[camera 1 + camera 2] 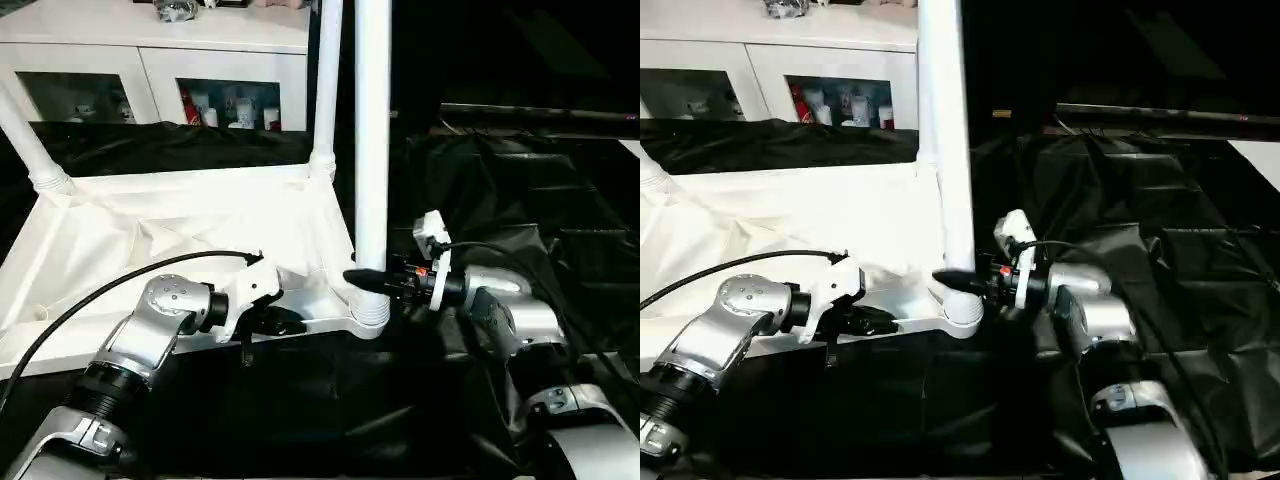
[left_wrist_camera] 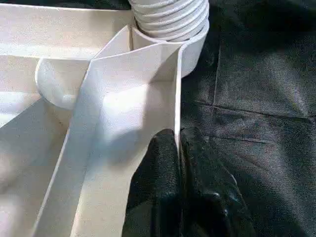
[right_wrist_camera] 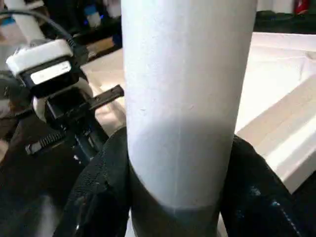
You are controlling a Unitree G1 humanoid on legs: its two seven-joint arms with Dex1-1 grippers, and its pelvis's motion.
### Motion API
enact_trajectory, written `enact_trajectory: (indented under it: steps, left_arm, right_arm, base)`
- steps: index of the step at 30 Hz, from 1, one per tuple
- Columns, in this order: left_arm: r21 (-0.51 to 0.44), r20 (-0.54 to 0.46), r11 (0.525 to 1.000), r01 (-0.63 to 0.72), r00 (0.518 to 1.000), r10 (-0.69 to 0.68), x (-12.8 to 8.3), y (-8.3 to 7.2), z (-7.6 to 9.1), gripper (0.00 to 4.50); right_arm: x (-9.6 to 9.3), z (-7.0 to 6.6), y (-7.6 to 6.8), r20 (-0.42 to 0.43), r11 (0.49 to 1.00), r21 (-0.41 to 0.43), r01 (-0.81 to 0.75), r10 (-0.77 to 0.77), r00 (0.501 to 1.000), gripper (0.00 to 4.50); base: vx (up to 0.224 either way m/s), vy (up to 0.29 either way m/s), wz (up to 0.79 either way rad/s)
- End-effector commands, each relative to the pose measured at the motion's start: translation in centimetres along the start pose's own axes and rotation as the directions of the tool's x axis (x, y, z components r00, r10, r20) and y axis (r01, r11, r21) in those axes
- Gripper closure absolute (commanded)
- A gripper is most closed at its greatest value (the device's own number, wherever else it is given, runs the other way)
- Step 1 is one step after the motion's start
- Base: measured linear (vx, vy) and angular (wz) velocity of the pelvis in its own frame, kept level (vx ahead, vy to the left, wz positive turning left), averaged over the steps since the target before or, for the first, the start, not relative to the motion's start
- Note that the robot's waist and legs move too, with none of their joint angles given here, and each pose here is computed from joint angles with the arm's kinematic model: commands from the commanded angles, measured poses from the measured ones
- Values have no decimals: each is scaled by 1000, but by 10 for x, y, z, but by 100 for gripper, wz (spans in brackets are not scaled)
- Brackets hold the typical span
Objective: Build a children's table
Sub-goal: Insert table leg to table base
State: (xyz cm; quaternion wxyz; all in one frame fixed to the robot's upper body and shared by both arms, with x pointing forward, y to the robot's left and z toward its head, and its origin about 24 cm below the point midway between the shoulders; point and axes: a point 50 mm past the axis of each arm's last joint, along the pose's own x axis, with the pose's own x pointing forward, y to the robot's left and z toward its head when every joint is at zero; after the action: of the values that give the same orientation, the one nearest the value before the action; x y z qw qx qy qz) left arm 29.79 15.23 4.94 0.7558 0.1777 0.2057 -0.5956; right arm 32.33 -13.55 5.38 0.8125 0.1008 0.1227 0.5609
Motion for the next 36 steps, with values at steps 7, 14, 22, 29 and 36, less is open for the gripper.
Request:
enact_trajectory:
  steps: [7,14,22,29,36]
  left_arm:
    - [55,83,985,-164,984,160,-11,23,24,450]
    - [55,83,980,-193,979,188,-11,27,24,450]
    - [57,92,979,-197,977,191,-8,28,25,450]
    - [60,94,993,-99,991,93,-4,18,24,450]
    - [65,89,995,-82,993,76,-2,16,23,450]
  right_arm:
    - [-17,-42,11,-4,989,131,74,-75,997,262]
    - [-24,-50,19,4,989,84,120,-121,993,263]
    - [-27,-52,24,23,983,62,174,-176,984,263]
    - [-25,-40,10,58,967,57,249,-252,966,263]
    - [-15,-33,3,-50,975,-1,224,-224,973,263]
  base:
    - [0,0,0]
    - [0,0,0]
    - [0,0,0]
    - [0,0,0]
    - [0,0,0]
